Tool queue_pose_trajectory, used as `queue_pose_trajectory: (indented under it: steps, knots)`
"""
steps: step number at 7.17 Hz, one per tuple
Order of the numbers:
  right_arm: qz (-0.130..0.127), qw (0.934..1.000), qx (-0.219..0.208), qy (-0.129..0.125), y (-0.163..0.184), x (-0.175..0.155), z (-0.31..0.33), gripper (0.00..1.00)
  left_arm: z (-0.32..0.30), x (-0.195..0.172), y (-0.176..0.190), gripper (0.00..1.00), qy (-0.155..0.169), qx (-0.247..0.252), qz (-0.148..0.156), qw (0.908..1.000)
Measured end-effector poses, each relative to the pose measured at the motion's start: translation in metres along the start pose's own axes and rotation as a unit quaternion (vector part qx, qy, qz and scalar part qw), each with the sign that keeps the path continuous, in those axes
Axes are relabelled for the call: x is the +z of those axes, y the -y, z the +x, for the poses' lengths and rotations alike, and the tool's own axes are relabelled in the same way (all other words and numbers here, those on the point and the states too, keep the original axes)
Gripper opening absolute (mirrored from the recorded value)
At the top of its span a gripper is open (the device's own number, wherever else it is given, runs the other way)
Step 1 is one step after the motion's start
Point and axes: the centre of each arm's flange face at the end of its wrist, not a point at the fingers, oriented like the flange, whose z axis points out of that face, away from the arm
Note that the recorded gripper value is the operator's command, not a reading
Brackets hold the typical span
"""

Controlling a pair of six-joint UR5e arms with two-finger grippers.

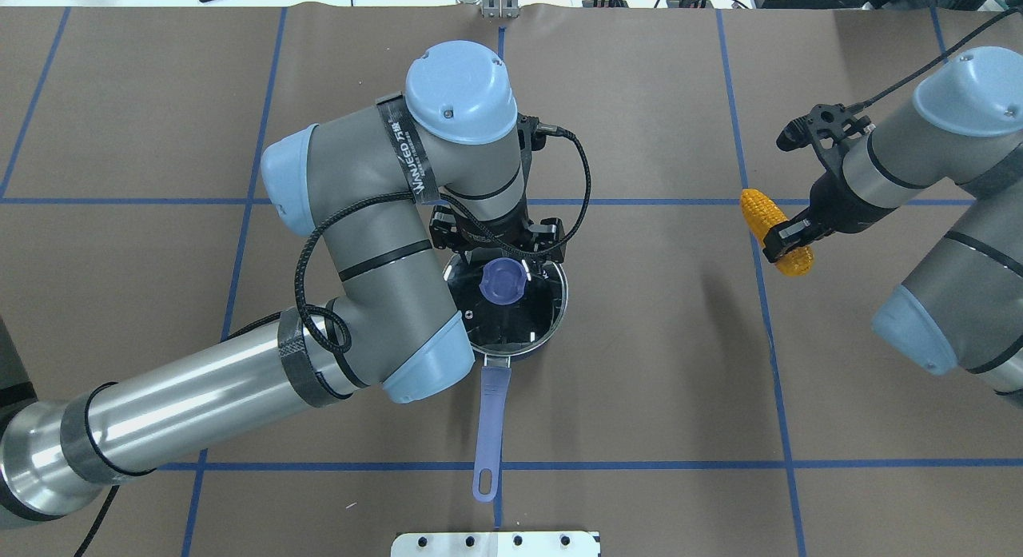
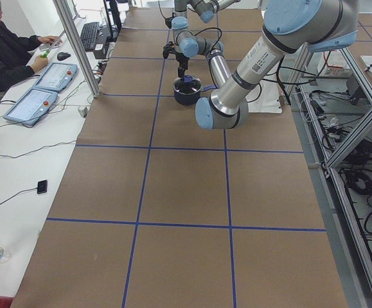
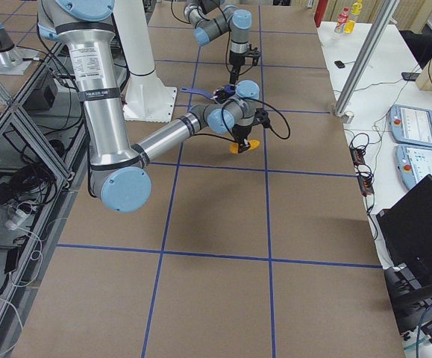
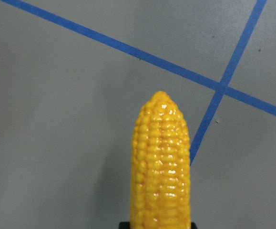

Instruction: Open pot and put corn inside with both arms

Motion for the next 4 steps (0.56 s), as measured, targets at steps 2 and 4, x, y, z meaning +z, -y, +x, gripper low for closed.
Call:
queue_pose_trajectory:
  steps: [2,4]
  knots:
    - [0.000,1.0000,0.000,0.000,0.0000,0.0000,0.0000,0.41,-0.0013,0.0078,0.0015,0.99,0.001,0.000,0.000,1.0000]
    - [-0.001,1.0000,0.001,0.000,-0.0004,0.0005,0.0007,0.41,-0.0013,0.0122,-0.0009,0.98,0.002,0.001,-0.002,1.0000]
